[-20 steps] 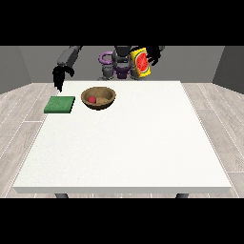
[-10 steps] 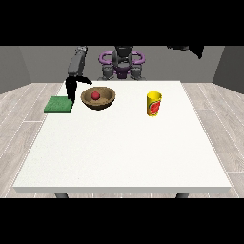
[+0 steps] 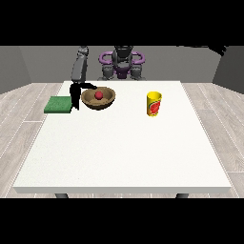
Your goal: Pick the cup and pour the ball into the bowl, then pick the bowl and place it on the pad
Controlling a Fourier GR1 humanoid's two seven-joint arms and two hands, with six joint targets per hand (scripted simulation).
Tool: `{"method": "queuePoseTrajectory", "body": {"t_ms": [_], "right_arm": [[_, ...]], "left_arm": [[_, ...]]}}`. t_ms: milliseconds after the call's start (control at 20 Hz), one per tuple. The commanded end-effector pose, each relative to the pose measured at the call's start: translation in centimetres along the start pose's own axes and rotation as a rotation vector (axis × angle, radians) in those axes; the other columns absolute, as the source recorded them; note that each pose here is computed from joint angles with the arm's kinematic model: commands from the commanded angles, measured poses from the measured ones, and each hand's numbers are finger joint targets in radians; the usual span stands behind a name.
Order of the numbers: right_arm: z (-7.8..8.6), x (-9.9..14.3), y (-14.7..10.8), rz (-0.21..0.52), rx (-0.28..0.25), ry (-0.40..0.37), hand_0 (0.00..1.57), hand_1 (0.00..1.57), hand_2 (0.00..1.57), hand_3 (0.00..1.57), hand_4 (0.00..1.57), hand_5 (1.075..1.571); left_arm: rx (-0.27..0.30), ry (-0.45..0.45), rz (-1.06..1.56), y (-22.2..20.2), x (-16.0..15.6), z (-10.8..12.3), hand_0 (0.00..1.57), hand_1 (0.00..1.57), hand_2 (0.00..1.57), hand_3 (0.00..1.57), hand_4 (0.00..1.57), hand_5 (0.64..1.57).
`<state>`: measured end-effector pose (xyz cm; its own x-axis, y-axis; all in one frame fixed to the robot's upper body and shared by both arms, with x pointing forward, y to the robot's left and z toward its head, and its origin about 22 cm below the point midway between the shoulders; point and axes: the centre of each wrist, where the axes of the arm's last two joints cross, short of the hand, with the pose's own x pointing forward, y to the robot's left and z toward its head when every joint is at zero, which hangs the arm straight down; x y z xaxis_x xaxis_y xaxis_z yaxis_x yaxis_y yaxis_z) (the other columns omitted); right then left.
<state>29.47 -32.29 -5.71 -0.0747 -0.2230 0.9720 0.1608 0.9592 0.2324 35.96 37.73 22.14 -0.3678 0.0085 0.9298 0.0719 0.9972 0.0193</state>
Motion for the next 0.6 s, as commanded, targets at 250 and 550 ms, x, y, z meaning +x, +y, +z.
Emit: {"method": "queuePoseTrajectory", "body": {"t_ms": [250,550], "right_arm": [[-0.6,-2.9,1.3,0.006,0.0,0.023,0.0,0.0,0.0,0.0,0.0,1.571],[-0.7,-3.6,1.8,-0.088,-0.061,0.092,0.58,0.58,0.0,0.0,0.4,1.531]], "left_arm": [[0.032,-0.007,-0.007,4.2,1.8,2.0,0.0,0.0,0.0,0.0,0.24,1.494],[0.032,-0.082,0.016,4.7,4.0,1.4,0.0,0.0,0.0,0.0,0.21,1.506]]}}
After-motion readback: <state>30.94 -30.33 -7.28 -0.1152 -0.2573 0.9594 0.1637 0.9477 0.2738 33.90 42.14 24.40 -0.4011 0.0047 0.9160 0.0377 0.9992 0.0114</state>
